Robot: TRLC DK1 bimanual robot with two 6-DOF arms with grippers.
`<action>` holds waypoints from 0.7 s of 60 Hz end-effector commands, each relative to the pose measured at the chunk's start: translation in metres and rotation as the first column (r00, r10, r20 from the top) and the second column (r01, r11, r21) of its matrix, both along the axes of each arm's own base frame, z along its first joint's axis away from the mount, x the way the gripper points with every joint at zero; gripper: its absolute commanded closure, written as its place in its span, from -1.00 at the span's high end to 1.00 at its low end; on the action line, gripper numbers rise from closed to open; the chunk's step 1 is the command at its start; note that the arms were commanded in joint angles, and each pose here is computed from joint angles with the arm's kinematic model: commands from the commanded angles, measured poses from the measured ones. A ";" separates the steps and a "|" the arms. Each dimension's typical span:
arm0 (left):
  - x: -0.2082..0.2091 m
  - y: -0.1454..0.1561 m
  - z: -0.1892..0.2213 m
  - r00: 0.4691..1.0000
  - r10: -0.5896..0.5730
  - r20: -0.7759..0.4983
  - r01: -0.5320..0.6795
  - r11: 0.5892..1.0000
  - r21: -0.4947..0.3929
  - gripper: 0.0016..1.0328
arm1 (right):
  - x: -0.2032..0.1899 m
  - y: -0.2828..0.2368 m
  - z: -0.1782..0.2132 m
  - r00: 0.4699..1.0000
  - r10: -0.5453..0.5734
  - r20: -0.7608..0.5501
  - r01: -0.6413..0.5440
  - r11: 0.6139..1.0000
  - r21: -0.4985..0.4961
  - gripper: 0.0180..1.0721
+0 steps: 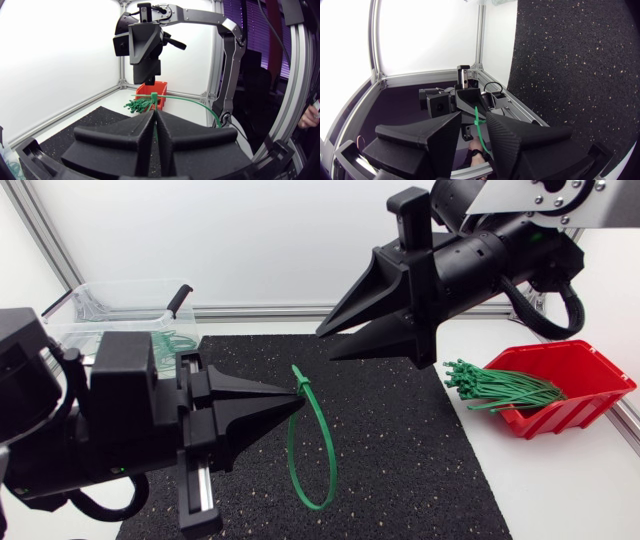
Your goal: Take a green cable tie from the red box, thread the tail through the head to close it, then place it in the transparent bin on the left.
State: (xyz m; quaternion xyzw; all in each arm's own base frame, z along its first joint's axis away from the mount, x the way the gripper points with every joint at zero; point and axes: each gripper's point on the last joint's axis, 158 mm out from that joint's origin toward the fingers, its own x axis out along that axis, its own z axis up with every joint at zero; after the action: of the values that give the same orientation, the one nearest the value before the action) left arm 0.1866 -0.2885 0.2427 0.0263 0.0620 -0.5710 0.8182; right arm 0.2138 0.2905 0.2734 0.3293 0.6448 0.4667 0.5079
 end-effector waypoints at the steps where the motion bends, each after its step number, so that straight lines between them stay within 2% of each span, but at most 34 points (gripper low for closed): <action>1: 0.000 -0.002 -0.015 0.998 -0.012 0.069 0.008 0.998 0.061 -0.76 | -0.005 0.007 -0.002 0.992 0.083 0.097 -0.085 0.996 0.025 -0.22; 13: -0.003 -0.007 -0.019 0.987 -0.022 0.162 0.004 0.994 0.110 -0.76 | -0.005 0.012 -0.017 0.976 0.157 0.154 -0.162 0.987 0.020 -0.22; 35: 0.004 -0.005 -0.019 0.989 -0.005 0.145 -0.013 0.993 0.117 -0.76 | -0.020 0.019 -0.025 0.954 0.223 0.203 -0.233 0.972 0.026 -0.23; 39: 0.004 -0.005 -0.020 0.990 -0.006 0.141 -0.011 0.993 0.118 -0.81 | -0.022 0.019 -0.025 0.950 0.228 0.211 -0.239 0.971 0.027 -0.23; 42: 0.004 -0.005 -0.020 0.990 -0.004 0.139 -0.013 0.993 0.117 -0.93 | -0.024 0.018 -0.027 0.950 0.231 0.208 -0.242 0.970 0.025 -0.23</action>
State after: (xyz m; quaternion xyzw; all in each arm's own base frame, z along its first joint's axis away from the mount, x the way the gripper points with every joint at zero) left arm 0.1873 -0.2947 0.2277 0.1059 0.0364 -0.5649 0.8176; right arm 0.1969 0.3098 0.2518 0.2207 0.6073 0.5700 0.5076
